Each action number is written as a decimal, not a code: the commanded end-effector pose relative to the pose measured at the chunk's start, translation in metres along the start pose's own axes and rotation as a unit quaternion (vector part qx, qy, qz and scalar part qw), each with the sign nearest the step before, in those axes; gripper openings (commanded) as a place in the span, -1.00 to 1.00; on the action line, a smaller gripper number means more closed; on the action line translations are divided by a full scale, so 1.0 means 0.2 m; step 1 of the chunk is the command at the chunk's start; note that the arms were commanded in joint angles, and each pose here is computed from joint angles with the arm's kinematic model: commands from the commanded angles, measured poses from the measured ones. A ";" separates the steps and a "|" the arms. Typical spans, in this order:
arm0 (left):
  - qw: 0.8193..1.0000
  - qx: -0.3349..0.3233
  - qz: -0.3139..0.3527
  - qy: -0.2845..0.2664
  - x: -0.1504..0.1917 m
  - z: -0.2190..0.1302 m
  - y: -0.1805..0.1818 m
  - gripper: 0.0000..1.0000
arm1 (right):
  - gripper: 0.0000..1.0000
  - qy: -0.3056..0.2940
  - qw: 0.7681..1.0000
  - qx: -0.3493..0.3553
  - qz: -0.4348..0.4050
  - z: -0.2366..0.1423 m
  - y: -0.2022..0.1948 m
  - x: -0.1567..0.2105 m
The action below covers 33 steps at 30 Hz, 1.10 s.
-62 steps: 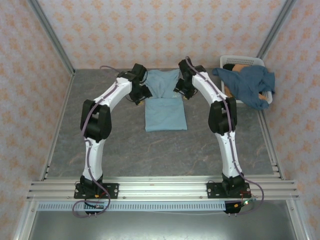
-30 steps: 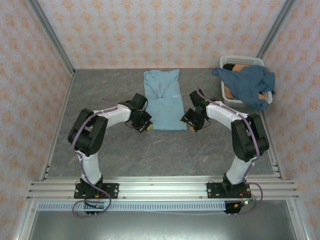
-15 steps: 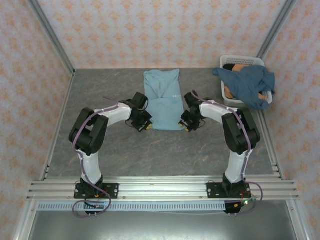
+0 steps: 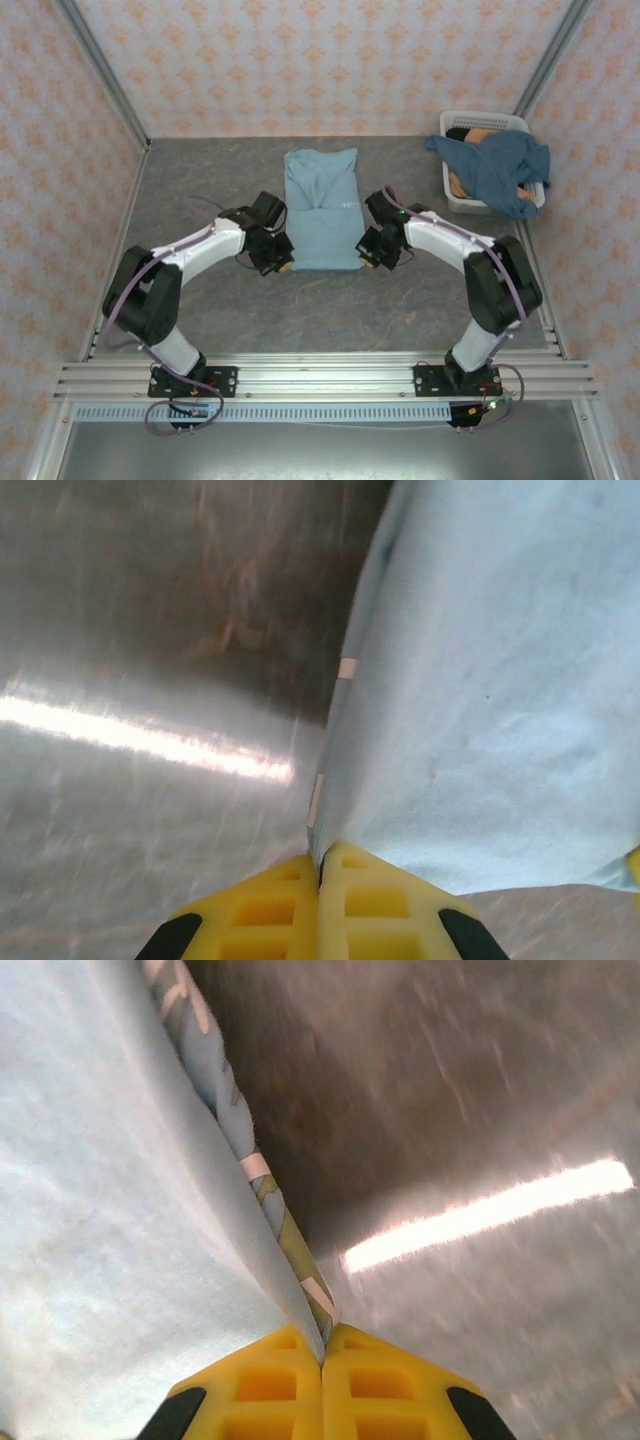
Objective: Fold and stack the t-shirts
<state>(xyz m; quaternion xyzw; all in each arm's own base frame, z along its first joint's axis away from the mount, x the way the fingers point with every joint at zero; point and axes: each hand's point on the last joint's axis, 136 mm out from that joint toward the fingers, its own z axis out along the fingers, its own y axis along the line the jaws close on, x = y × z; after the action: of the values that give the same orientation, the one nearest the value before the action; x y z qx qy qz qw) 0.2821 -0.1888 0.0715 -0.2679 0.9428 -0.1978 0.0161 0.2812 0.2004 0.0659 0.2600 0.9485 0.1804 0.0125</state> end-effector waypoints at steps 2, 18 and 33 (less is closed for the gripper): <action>0.997 -0.018 0.065 0.032 0.25 -0.14 0.14 -1.00 | -1.00 0.031 0.999 0.033 -0.026 -0.13 -0.16 0.23; 0.989 0.135 0.066 -0.005 0.59 -0.73 0.11 -1.00 | -1.00 0.061 0.997 -0.033 -0.035 -0.76 -0.16 0.64; 0.991 0.105 -0.032 -0.076 0.25 -0.72 -0.07 -1.00 | -1.00 0.008 0.999 -0.035 0.006 -0.74 0.14 0.29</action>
<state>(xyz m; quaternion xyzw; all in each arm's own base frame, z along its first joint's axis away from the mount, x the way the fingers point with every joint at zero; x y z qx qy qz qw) 0.2155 -0.1796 0.2094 -0.2939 0.9061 -0.2882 0.0977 0.2140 0.2090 0.2148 0.2585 0.9393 0.2257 -0.0030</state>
